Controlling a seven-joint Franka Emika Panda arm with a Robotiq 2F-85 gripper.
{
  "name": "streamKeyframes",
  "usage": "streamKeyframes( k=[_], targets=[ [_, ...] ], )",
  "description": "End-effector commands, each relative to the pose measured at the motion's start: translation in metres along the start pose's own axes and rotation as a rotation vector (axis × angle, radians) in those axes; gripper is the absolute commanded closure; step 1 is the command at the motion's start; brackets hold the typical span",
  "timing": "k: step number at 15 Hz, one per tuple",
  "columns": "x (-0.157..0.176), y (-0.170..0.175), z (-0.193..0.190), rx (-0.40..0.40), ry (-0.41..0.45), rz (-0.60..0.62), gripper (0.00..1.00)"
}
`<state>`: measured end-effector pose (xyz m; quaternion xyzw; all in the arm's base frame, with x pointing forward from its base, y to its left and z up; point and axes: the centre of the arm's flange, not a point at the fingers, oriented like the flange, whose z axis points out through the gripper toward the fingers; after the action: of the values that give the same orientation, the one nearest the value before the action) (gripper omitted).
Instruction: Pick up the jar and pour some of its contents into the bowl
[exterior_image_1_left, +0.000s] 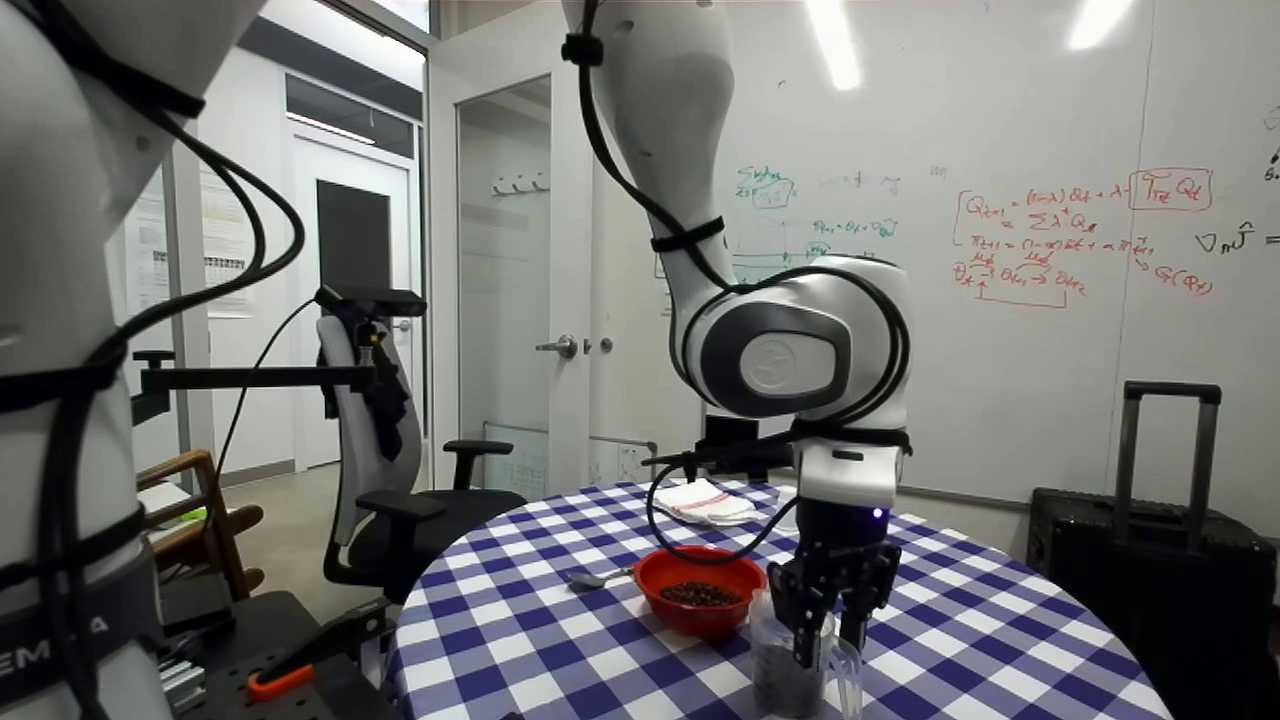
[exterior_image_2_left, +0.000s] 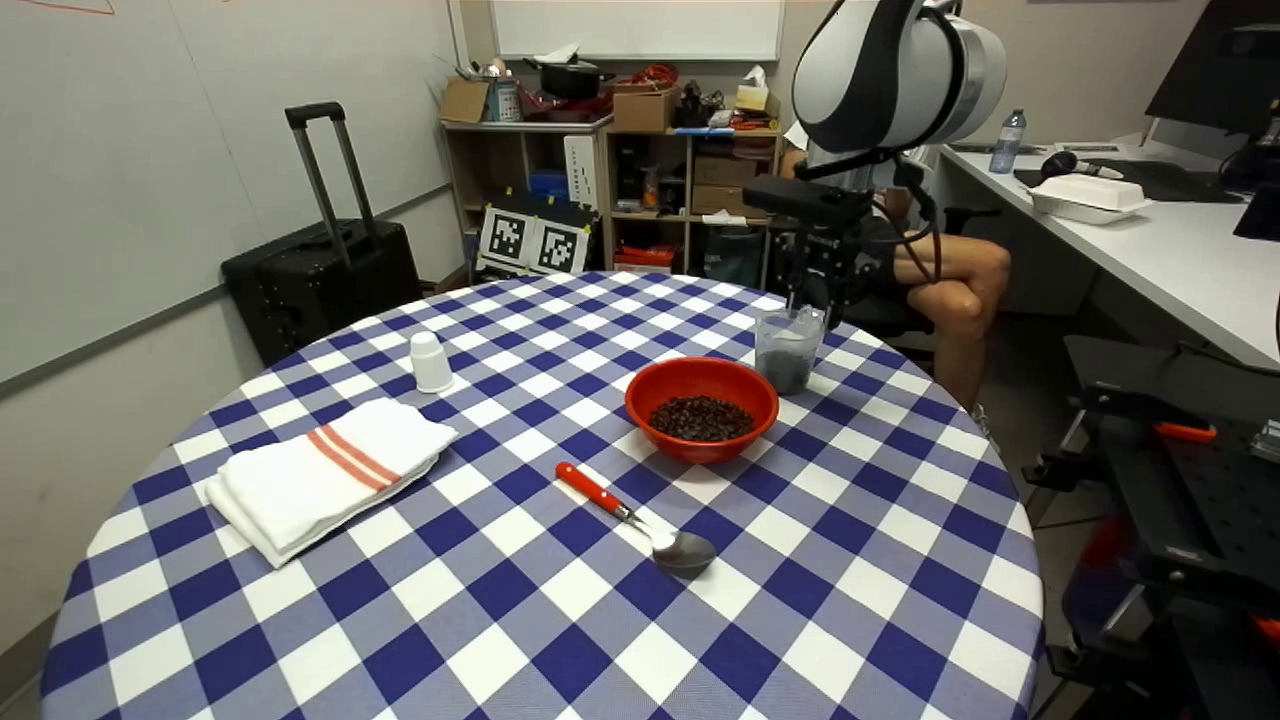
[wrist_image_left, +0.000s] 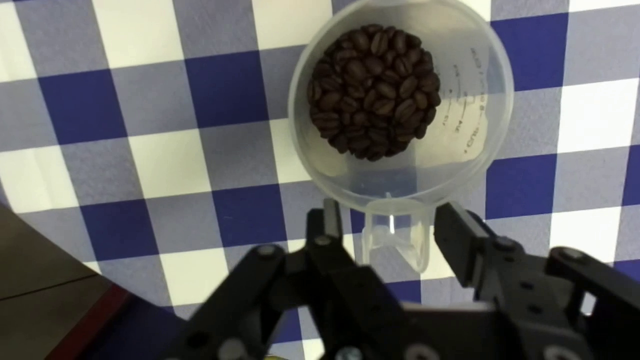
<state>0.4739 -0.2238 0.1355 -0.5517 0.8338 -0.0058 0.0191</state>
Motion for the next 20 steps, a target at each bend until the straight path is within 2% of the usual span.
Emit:
streamKeyframes(
  k=[1,3,4,7,11,16,20],
  targets=[
    [0.006,-0.009,0.003,-0.016,0.001,-0.028,0.78],
    [0.006,-0.009,0.004,-0.019,0.002,-0.029,0.93],
    [0.007,-0.009,0.003,-0.019,0.002,-0.03,0.96],
    [0.005,-0.011,0.0,-0.019,0.002,-0.041,0.93],
    [-0.011,-0.03,-0.026,-0.001,0.038,-0.122,0.93],
    [-0.05,-0.062,-0.069,-0.037,0.081,-0.299,0.93],
    [-0.092,-0.08,-0.103,-0.051,0.088,-0.368,0.93]
  ],
)
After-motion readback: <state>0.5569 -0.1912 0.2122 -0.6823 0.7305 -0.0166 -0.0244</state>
